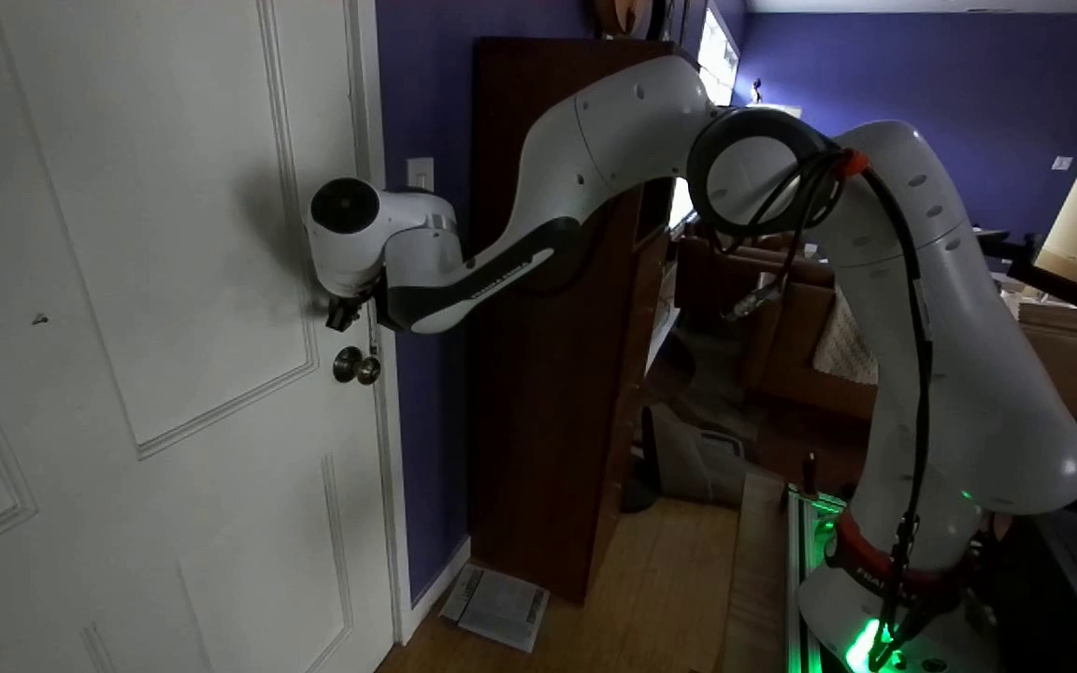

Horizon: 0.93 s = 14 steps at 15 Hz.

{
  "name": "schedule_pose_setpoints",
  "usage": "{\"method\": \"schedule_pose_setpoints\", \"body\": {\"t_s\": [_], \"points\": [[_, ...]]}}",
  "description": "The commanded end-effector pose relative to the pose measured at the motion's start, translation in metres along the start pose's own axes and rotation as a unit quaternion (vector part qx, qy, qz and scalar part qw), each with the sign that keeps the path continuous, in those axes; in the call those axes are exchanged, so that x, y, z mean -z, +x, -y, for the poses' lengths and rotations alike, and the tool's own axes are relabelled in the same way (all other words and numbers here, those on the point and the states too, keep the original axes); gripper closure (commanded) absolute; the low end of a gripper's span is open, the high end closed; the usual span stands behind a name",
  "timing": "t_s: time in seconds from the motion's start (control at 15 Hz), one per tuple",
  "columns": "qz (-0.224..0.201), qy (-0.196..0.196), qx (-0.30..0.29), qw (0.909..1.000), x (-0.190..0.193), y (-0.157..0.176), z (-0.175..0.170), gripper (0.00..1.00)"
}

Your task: Turn the upper knob on the door

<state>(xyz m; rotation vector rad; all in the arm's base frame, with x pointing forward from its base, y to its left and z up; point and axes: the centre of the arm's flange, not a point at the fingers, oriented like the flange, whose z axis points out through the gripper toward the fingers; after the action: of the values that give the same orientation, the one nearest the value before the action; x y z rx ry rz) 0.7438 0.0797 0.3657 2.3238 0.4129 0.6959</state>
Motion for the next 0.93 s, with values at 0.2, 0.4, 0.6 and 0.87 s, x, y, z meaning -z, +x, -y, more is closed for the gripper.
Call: {"method": "schedule_pose_setpoints", "body": {"t_s": [0.2,0.4,0.6,0.87], "points": [[0.027,0.048,-0.056,0.9969,-0.006,0.003,-0.015,0.97],[0.044,0.115,-0.109,0.9863,-0.012,-0.002,-0.035,0.97],[0.053,0.181,-0.156,0.9696,-0.02,-0.014,-0.061,0.97],[0.054,0.275,-0.211,0.9366,-0.031,-0.029,-0.087,0.97]]}}
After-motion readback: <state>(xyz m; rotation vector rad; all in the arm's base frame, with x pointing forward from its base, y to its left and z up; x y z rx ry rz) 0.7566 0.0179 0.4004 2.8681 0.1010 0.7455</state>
